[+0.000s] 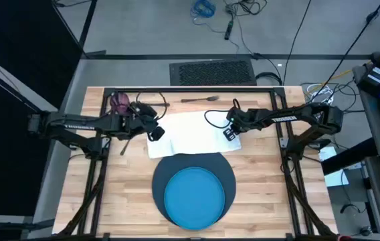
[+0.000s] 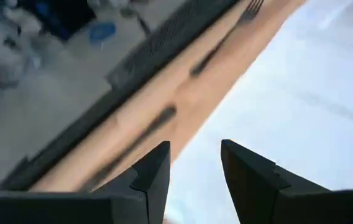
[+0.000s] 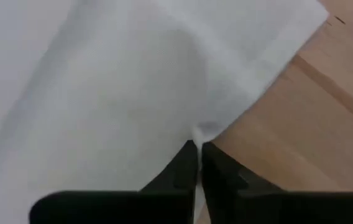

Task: Set table place
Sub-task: Fold the white table napkin

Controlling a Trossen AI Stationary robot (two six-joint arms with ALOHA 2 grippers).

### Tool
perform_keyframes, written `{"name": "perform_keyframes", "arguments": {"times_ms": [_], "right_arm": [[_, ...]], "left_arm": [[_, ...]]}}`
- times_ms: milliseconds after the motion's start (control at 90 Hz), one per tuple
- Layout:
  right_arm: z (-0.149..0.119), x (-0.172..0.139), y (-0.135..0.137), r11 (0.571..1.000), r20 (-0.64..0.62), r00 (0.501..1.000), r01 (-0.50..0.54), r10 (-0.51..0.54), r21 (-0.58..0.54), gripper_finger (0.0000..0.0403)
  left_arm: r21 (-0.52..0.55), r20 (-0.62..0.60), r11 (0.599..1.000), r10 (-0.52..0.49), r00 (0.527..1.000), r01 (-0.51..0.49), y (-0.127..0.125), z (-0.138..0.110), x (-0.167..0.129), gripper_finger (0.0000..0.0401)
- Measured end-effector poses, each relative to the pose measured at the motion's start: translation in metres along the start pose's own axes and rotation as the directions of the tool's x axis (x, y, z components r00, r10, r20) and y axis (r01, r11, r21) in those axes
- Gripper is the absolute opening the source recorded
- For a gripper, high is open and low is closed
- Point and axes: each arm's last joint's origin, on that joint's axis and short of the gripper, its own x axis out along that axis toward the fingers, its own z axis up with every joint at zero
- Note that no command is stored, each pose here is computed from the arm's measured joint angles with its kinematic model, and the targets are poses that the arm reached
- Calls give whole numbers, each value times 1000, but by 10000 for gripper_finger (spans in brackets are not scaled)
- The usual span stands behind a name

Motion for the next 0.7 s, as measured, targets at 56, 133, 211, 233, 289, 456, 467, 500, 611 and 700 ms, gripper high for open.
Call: {"name": "perform_keyframes", "arguments": {"times_ms": [56, 133, 211, 233, 289, 456, 467, 500, 611, 700], "right_arm": [[0, 0, 0, 1000, 0, 1000, 1, -1, -4, 1], [0, 0, 0, 1000, 1, 1000, 3, -3, -11, 1], [0, 0, 0, 1000, 2, 1000, 4, -4, -19, 1], [0, 0, 0, 1000, 2, 1000, 4, -4, -22, 1], [0, 0, 0, 1000, 2, 1000, 5, -4, -26, 0], [0, -3, -1, 999, 7, 1000, -2, 2, -40, 0], [0, -3, -1, 999, 7, 1000, -4, 4, -40, 0], [-1, -5, -1, 999, 3, 1000, -8, 9, -43, 0], [2, -14, -1, 999, 42, 999, -29, 31, -42, 0], [3, -20, -2, 999, 62, 997, -37, 40, -36, 0]], "left_arm": [[-22, -56, 1000, -5, 998, 4, 2, -8, 3, 130], [-53, -106, 998, -52, 993, 47, 0, -16, 6, 130], [-72, -143, 993, -98, 985, 89, -2, -27, 12, 130], [-79, -154, 992, -108, 982, 97, -2, -31, 14, 130], [-90, -176, 991, -113, 978, 99, -3, -40, 18, 130], [-113, -197, 989, -119, 973, 98, -3, -63, 30, 130], [-116, -195, 988, -122, 973, 100, -3, -63, 30, 130], [-124, -184, 986, -131, 974, 109, -4, -65, 32, 130], [-141, -185, 982, -155, 971, 130, -4, -73, 36, 130], [-170, -191, 977, -158, 969, 126, -5, -83, 42, 130]]}}
